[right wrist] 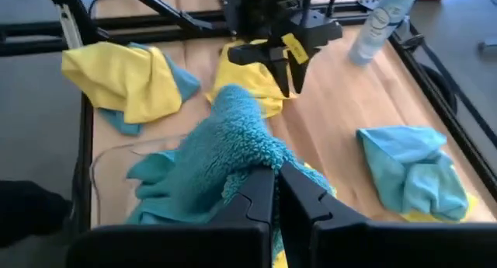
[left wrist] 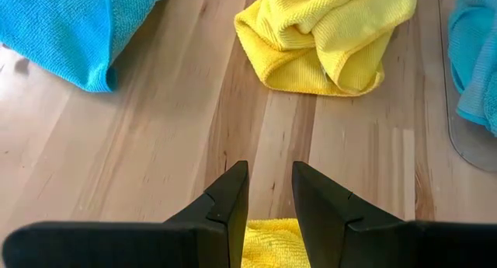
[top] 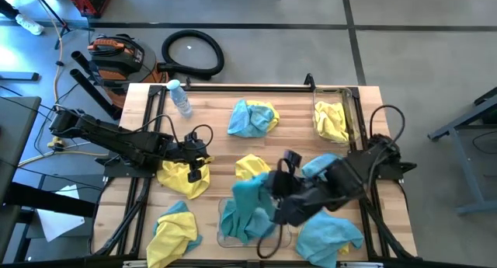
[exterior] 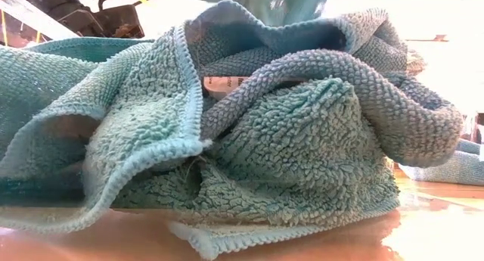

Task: Sort microfiber towel by color & place in baskets
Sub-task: Put the blue microfiber towel into the bottom transparent bin

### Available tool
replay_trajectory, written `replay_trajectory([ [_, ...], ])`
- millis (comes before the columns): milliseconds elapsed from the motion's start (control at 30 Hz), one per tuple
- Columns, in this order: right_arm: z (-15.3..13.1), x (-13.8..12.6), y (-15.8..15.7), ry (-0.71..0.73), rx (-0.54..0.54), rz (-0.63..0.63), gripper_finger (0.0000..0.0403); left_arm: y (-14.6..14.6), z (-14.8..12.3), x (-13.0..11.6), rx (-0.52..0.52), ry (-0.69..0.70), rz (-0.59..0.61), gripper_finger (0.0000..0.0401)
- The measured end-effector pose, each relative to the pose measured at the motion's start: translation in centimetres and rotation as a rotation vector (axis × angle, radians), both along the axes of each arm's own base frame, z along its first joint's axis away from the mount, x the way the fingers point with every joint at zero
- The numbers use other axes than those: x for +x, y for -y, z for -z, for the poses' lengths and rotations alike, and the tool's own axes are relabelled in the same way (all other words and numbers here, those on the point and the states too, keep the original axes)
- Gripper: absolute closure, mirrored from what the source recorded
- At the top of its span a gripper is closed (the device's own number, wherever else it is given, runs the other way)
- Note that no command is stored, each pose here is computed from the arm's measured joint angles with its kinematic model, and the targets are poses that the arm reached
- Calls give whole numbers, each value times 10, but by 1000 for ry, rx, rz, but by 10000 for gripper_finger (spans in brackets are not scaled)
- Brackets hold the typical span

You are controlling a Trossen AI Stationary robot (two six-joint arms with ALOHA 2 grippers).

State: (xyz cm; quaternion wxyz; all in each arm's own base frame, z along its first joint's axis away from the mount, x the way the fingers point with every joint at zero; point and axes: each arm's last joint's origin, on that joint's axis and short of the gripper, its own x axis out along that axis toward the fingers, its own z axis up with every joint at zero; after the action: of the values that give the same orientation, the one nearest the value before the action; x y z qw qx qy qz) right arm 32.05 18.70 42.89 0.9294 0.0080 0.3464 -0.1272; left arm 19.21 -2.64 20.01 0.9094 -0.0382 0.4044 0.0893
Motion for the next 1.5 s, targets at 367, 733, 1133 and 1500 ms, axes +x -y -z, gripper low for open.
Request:
replay_trajectory([
  [367,22,-6,-35,21,81,-7,403,0,0,0,0,1,0,314],
  [733,107,9,-46,-187,252,62,403,0,0,0,0,1,0,314],
  [1133,196,22,-39,-255,420,68,403,0,0,0,0,1,-1,314],
  [1500,228,13,-29,-423,483,63,403,0,0,0,0,0,-1,314],
])
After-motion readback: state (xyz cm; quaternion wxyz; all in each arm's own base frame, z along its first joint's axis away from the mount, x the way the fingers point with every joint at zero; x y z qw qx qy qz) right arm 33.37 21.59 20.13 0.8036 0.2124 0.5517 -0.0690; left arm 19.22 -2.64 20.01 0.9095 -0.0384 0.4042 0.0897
